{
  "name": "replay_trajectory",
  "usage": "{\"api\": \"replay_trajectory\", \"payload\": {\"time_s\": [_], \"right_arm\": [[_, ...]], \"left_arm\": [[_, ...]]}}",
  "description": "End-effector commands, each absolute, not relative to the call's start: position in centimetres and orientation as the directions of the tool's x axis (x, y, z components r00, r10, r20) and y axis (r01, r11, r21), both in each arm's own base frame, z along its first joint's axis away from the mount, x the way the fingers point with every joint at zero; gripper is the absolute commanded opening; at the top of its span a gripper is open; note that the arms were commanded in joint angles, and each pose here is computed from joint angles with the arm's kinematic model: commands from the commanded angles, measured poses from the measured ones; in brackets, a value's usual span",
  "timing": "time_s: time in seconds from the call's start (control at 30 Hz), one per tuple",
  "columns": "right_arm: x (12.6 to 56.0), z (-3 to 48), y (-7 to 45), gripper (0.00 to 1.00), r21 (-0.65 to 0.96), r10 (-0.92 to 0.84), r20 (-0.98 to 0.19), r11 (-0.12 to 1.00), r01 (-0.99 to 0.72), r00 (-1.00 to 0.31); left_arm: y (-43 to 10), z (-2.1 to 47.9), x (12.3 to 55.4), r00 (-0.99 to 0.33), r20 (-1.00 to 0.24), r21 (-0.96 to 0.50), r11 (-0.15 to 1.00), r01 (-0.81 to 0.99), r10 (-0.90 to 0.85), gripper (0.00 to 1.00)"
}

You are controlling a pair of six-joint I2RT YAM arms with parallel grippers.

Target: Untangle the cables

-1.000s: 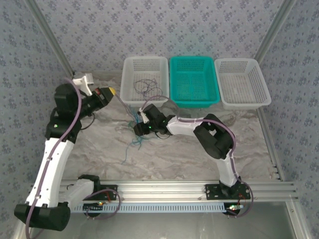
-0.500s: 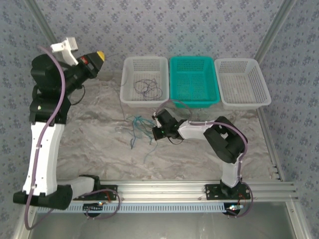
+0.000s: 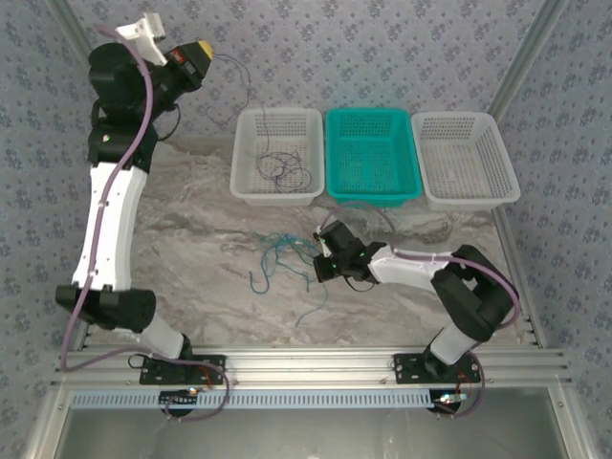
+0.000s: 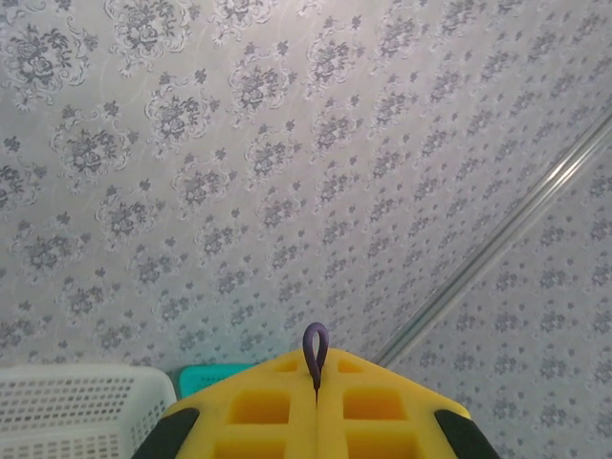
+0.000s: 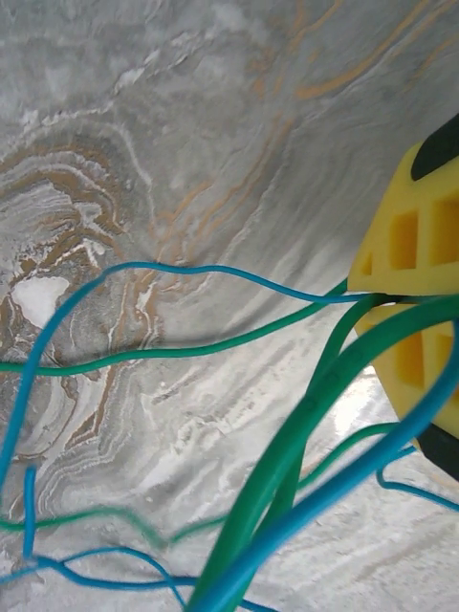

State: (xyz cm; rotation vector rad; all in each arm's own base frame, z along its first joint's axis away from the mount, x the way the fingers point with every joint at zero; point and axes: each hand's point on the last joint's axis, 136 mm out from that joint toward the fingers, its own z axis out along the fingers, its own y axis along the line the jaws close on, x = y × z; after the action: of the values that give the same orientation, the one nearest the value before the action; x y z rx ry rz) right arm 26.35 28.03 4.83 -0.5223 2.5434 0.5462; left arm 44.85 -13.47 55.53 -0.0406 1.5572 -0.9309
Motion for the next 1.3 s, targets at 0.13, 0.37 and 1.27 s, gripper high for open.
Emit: {"api": "replay_trajectory", "payload": {"time_s": [0.13,0.37,1.27], "right_arm": [[25.4,5.1,26.6,0.00,0.255,-0.242,-0.518,0.872,-0.418,-0.821],[25.6,5.5,26.9,0.00,0.269,-0.231,-0.522,0.869,-0.415,-0.821],[27.6,15.0,32.3,0.00,0.464,-0.157,-0.625,0.713,-0.525,-0.765]], "left_arm": [[-15.1,49.2,52.6,-0.338,-0.791,-0.611,0.673,0.417,-0.510,0.00],[-17.8,38.7,55.7,-0.532,-0.738,-0.615,0.739,0.276,-0.416,0.56],[-16.5,26.5,27.7,-0.552,-0.774,-0.573,0.714,0.402,-0.310,0.87]]}}
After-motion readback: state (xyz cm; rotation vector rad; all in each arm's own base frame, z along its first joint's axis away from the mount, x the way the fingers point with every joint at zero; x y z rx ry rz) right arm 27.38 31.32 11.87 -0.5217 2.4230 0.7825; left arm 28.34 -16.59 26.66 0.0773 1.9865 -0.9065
